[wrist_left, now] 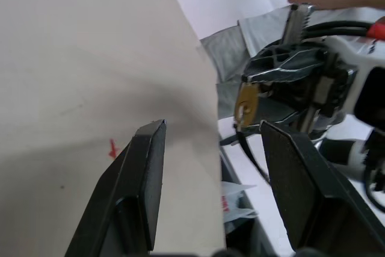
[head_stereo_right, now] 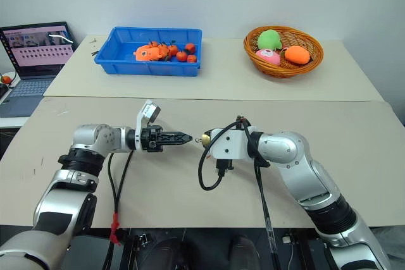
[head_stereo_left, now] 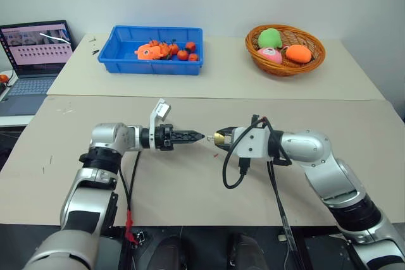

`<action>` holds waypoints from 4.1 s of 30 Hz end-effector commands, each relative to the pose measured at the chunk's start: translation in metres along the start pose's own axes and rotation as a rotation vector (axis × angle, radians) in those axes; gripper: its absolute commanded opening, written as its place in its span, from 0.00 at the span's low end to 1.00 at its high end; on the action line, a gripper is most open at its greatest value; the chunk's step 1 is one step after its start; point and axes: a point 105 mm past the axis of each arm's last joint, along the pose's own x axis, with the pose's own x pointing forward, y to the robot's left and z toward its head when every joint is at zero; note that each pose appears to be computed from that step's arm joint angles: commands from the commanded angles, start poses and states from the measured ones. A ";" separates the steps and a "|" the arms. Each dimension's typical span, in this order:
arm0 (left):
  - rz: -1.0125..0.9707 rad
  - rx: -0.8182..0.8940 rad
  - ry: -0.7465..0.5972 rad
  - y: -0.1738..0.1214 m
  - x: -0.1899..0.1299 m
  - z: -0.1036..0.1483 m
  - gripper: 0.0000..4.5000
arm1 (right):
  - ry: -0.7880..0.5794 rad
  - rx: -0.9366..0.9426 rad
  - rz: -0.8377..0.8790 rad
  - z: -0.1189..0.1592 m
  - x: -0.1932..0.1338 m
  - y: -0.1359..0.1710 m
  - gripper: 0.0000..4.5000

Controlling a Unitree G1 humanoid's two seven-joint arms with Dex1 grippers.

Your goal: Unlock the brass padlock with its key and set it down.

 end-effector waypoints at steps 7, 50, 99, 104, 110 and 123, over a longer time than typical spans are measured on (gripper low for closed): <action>-0.129 -0.213 -0.120 -0.017 -0.018 0.020 0.58 | -0.125 0.010 -0.007 0.036 -0.013 -0.008 0.20; -0.168 -0.269 0.062 -0.049 -0.013 -0.004 0.58 | -0.199 -0.014 0.107 0.039 -0.003 -0.017 0.20; -0.105 -0.148 0.110 -0.030 -0.016 -0.010 0.60 | -0.167 -0.033 0.100 0.033 -0.003 -0.015 0.20; -0.101 -0.146 0.094 -0.029 -0.011 -0.005 0.65 | -0.165 -0.033 0.099 0.033 -0.002 -0.016 0.20; -0.127 -0.157 0.064 -0.031 0.000 0.001 0.65 | -0.164 -0.036 0.098 0.032 -0.003 -0.016 0.20; -0.145 -0.177 0.099 -0.037 -0.001 -0.006 0.50 | -0.164 -0.038 0.099 0.033 -0.002 -0.016 0.20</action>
